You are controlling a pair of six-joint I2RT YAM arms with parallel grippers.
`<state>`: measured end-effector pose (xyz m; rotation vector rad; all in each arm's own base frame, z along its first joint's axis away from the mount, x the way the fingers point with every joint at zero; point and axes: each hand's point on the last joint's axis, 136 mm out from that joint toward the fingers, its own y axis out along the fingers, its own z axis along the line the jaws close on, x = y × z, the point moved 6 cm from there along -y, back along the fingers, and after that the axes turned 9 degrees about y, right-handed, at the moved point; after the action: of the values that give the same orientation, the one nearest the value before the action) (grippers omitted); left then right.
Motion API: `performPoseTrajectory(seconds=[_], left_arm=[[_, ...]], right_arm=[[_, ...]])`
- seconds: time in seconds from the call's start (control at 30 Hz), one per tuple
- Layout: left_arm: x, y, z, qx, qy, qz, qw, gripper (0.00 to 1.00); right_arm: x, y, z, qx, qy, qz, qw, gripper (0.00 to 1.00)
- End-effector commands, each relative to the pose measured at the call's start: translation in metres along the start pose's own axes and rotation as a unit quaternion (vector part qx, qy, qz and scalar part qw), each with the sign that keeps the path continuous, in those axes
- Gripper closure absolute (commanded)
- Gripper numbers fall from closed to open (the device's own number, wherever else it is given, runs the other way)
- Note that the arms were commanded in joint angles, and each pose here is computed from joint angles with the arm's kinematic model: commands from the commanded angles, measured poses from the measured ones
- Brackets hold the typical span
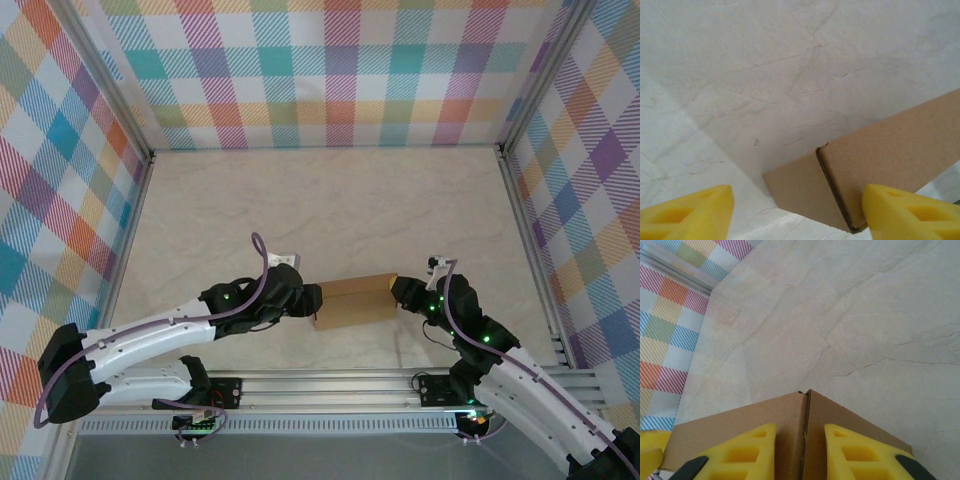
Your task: Fold the paper box
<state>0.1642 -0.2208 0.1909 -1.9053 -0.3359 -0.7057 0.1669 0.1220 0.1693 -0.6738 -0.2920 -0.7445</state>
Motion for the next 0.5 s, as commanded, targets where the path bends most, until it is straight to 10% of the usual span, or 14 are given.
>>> performPoseTrajectory(seconds=[0.0,0.23,0.47], left_arm=[[0.002,-0.003,0.003,0.025,0.064,0.028,0.997,0.23],[0.033,-0.006,-0.040,-0.053,0.243,0.025,0.968,0.04],[0.028,0.007,-0.066,-0.129,0.495,0.120,0.851,0.02]], right_arm=[[-0.034,0.002,-0.043,-0.086,-0.030,0.084,0.992,0.74],[-0.032,0.000,-0.039,-0.074,-0.044,0.083,0.993,0.74],[-0.032,-0.004,-0.038,-0.073,-0.052,0.085,0.992,0.74]])
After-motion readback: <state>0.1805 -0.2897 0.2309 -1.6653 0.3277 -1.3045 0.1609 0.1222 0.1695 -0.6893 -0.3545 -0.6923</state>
